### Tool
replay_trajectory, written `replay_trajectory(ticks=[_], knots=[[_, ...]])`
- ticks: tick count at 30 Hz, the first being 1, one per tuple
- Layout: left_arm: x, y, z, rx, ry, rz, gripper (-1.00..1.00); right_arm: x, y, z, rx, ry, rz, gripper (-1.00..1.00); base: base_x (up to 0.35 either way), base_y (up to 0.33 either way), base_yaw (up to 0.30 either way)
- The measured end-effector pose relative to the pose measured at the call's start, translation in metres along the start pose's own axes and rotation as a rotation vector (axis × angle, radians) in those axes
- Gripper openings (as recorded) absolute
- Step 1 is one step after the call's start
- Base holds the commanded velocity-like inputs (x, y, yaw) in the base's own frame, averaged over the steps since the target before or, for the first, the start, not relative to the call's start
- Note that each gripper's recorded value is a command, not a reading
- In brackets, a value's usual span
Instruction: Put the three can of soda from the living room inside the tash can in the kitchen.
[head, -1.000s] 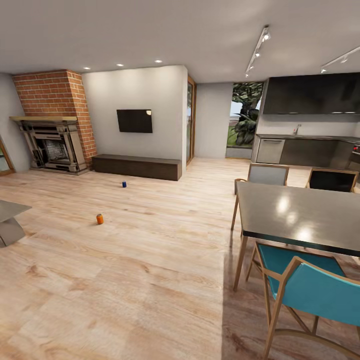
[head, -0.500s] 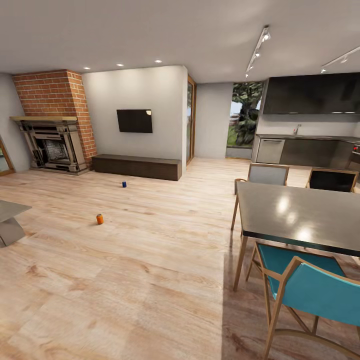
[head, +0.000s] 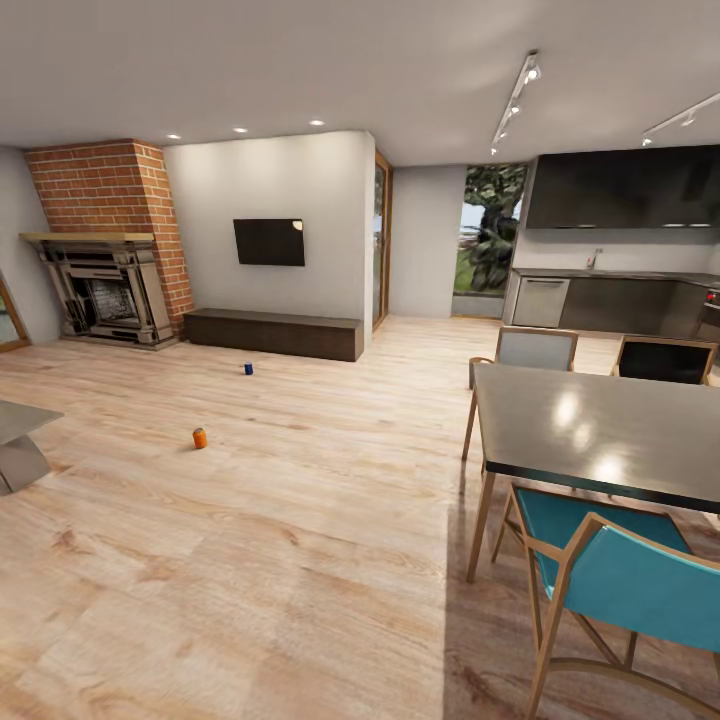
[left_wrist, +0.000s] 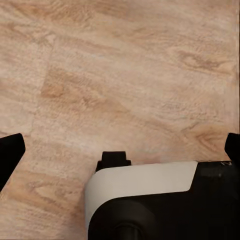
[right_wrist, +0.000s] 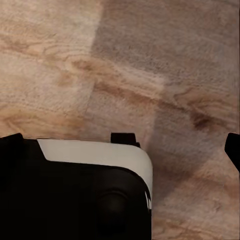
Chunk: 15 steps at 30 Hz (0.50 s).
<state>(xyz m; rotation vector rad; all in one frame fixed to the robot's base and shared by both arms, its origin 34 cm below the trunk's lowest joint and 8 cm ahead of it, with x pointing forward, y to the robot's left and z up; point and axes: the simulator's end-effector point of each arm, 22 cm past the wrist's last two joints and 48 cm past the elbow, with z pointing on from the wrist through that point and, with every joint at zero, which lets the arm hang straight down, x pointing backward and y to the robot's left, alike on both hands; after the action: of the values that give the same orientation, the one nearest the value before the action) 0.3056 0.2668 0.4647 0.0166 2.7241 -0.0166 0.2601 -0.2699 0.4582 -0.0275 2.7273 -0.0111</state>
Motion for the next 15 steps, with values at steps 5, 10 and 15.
replay_trajectory(ticks=[5,10,15], knots=[[-0.069,-0.003,0.000,0.013,-0.150,0.009,1.00,-0.064,0.000,0.005,0.000,-0.147,-0.008,1.00,0.000,0.000,0.000],[-0.204,-0.007,-0.029,0.020,-0.448,0.025,1.00,-0.162,-0.001,-0.005,0.003,-0.361,-0.016,1.00,0.000,0.000,0.000],[-0.286,-0.010,-0.071,0.022,-0.642,0.031,1.00,-0.223,-0.001,-0.025,0.004,-0.501,-0.020,1.00,0.000,0.000,0.000]])
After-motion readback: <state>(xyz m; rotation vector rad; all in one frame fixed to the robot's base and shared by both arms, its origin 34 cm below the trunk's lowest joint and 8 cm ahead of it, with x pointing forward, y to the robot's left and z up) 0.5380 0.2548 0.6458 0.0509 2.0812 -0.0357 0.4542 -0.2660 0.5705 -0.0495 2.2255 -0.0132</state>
